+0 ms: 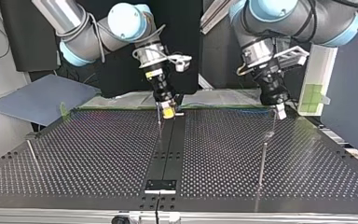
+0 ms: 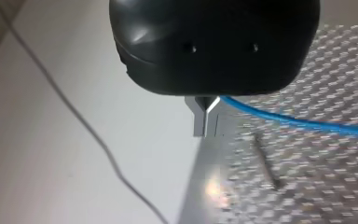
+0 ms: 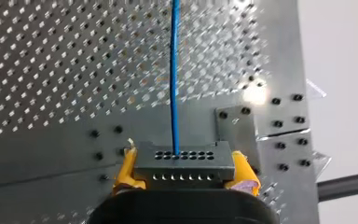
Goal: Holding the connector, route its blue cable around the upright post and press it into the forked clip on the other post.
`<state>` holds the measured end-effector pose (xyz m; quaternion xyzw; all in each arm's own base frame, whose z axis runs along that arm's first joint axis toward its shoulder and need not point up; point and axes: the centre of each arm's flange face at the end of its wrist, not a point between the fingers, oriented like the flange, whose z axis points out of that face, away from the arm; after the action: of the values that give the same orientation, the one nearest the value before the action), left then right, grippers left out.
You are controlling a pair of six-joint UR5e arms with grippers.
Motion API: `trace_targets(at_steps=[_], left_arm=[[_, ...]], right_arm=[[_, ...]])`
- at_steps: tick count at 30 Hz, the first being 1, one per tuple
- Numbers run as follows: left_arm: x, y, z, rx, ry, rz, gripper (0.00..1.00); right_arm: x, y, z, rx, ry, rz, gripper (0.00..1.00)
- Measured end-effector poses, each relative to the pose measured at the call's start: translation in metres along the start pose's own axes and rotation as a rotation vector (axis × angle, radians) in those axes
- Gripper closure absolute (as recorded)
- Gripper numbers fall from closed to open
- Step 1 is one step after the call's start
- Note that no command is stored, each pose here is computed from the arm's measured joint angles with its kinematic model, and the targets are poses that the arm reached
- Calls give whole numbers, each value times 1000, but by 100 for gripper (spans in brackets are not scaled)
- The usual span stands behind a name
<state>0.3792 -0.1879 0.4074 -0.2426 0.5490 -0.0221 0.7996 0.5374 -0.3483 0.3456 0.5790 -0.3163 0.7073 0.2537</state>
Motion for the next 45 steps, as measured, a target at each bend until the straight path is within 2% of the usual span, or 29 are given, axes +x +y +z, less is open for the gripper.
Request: trace_targets(at_steps=[6,9,19,24,31,38,45], left_arm=[[-40,-3,20,15,-49,-18,99],[-47,-2,32,18,-52,-16,99],[-43,6,77,13,-14,25,99],[-41,10,104,18,-16,21,99],[-34,10,137,46,-11,3,99],[-30,11,163,77,-10,-17,99],[-33,27,179,87,-7,-21,99]], right_arm=[[19,-7,12,35,26,5,100],[29,-9,18,44,40,7,100],[65,-12,38,53,102,10,100],[75,-12,50,57,120,9,100],[71,-11,68,56,106,8,100],[90,-10,84,57,149,8,100],[116,-8,94,60,193,7,100]])
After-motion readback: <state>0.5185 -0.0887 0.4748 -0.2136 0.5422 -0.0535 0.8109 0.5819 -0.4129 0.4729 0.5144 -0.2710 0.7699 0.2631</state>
